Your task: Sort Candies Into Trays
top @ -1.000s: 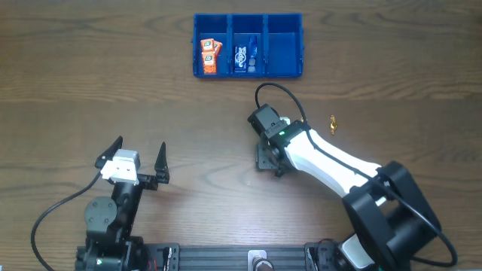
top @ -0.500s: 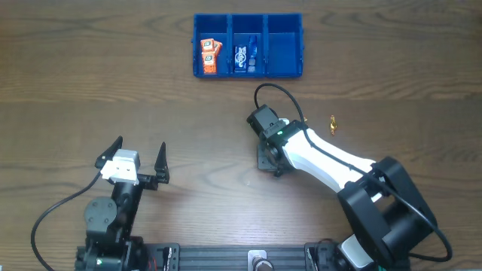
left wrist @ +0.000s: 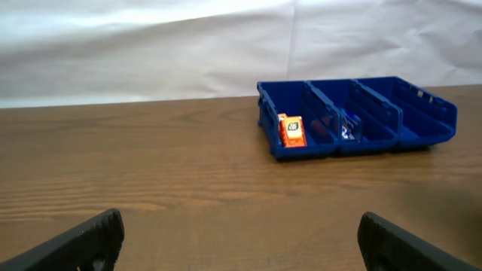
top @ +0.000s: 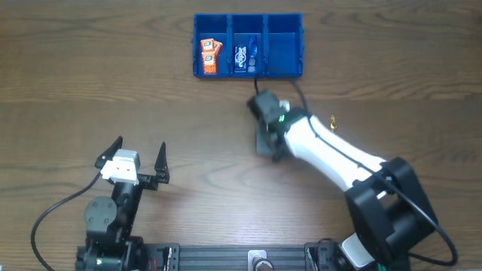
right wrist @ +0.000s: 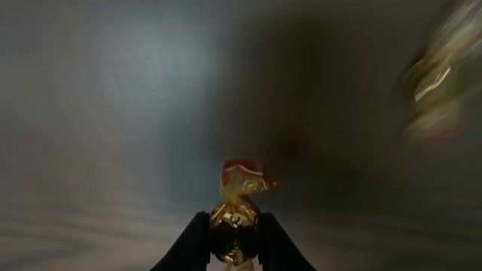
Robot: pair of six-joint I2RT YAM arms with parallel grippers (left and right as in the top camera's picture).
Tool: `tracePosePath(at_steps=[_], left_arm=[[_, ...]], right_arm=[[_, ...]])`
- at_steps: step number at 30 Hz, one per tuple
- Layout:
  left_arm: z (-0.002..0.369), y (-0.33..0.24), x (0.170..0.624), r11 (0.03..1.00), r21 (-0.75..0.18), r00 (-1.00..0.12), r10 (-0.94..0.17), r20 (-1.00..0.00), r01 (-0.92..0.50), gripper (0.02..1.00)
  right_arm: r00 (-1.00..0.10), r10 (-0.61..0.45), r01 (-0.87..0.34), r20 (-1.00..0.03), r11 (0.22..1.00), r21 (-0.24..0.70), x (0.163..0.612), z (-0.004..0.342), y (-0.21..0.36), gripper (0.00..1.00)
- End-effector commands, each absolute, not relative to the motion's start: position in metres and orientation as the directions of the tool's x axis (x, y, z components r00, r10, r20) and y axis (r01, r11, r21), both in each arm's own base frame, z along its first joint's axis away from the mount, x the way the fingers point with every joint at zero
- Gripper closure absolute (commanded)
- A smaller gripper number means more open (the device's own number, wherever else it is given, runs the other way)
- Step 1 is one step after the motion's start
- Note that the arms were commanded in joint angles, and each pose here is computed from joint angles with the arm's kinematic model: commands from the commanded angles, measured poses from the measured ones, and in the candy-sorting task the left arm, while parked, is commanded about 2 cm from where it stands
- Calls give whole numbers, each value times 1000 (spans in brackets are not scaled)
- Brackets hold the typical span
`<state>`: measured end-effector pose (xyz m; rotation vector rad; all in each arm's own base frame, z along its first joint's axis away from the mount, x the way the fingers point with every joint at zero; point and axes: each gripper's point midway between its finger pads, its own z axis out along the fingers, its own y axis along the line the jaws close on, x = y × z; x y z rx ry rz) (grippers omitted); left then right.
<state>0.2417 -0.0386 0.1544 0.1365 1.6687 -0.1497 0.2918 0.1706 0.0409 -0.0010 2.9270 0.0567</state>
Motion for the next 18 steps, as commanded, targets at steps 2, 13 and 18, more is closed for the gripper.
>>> tracePosePath(at_steps=[2, 13, 18], left_arm=[[139, -41, 240, 981, -13, -147, 16, -989, 195, 23], [139, -41, 240, 981, -13, -147, 16, -989, 195, 20], [139, -41, 240, 981, -13, -147, 16, -989, 195, 20]], right_arm=[[-844, 10, 19, -537, 1000, -10, 413, 165, 154, 875], [-765, 0, 63, -644, 995, -74, 526, 174, 145, 882], [-798, 14, 84, -603, 993, -88, 535, 138, 134, 882]])
